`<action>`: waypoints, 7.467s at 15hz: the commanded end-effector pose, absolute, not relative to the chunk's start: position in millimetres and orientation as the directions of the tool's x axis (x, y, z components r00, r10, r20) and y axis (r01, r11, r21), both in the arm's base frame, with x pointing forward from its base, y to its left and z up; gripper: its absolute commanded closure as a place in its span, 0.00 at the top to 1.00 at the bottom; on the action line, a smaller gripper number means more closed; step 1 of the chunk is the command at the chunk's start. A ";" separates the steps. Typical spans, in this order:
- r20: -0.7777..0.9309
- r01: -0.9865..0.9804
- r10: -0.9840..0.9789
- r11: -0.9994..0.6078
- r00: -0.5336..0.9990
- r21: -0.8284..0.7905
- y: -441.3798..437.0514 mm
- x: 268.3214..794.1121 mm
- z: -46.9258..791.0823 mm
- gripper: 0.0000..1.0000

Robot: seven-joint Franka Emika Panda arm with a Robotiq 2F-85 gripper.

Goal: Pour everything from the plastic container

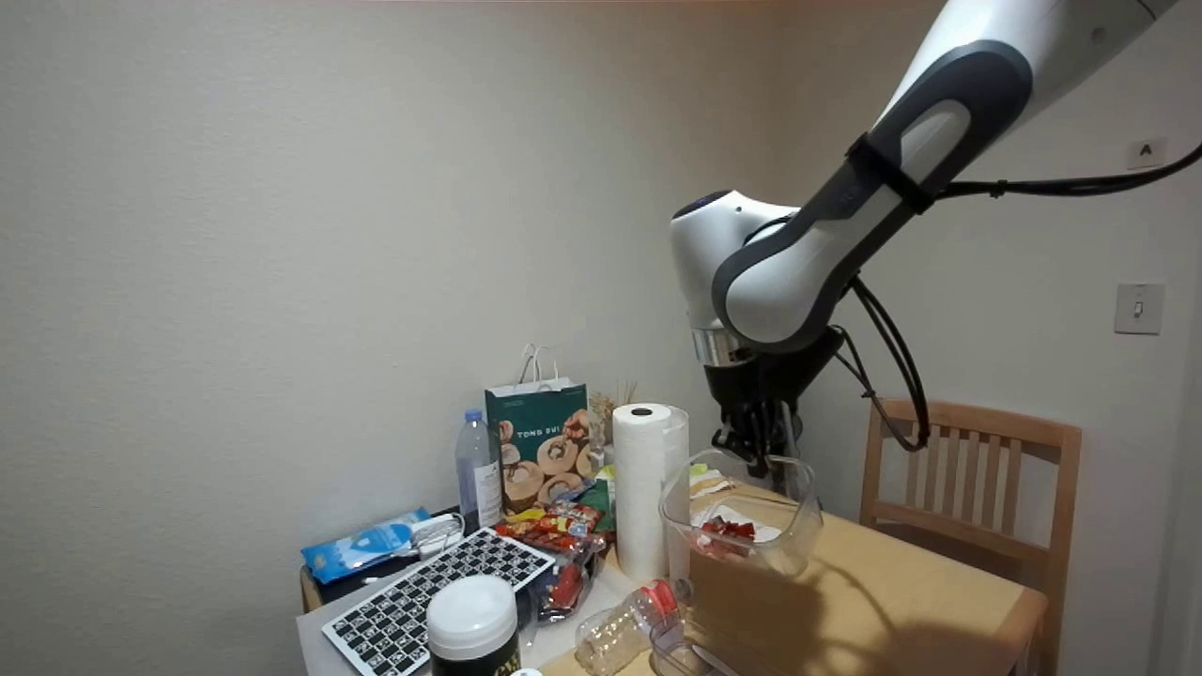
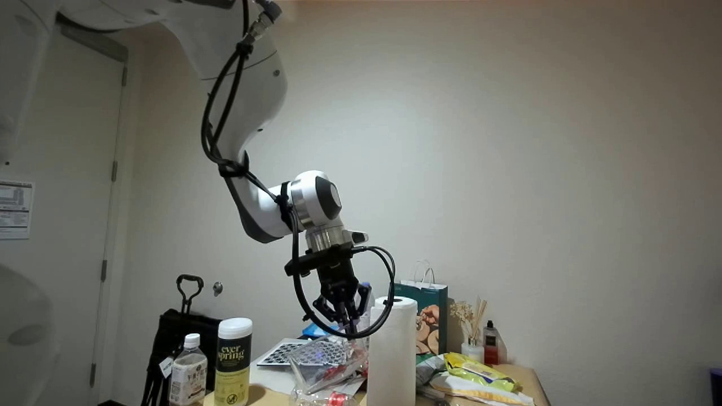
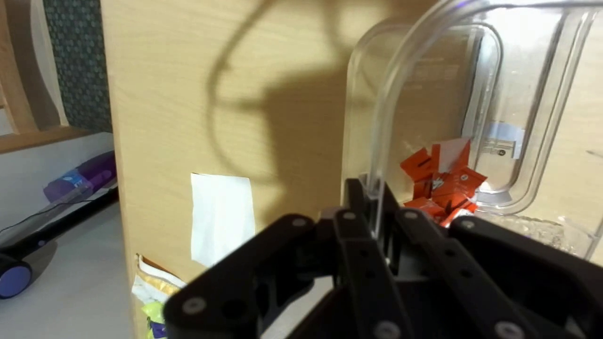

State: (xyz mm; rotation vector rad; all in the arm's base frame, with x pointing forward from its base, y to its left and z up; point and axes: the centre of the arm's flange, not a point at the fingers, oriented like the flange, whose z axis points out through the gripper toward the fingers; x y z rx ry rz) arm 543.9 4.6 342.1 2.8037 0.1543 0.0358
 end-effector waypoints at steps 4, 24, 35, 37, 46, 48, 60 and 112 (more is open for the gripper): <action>-0.003 0.081 0.086 -0.916 0.996 0.392 1.4 540.1 334.5 0.02; -0.029 0.151 0.196 -0.642 0.980 0.752 101.4 509.5 326.6 0.02; 0.008 0.147 0.281 -0.525 0.960 0.838 153.0 491.4 315.9 0.08; 0.008 0.147 0.281 -0.525 0.960 0.838 152.6 491.5 315.9 0.02; 0.074 0.034 0.218 -0.451 0.973 0.892 163.8 487.3 283.8 0.02; 0.090 0.008 0.202 -0.439 0.975 0.898 168.0 486.3 276.8 0.02; 0.239 -0.199 0.332 -0.150 0.912 0.968 189.7 474.4 261.6 0.02; 0.564 -0.558 0.361 -0.132 0.742 0.819 196.4 460.7 236.6 0.02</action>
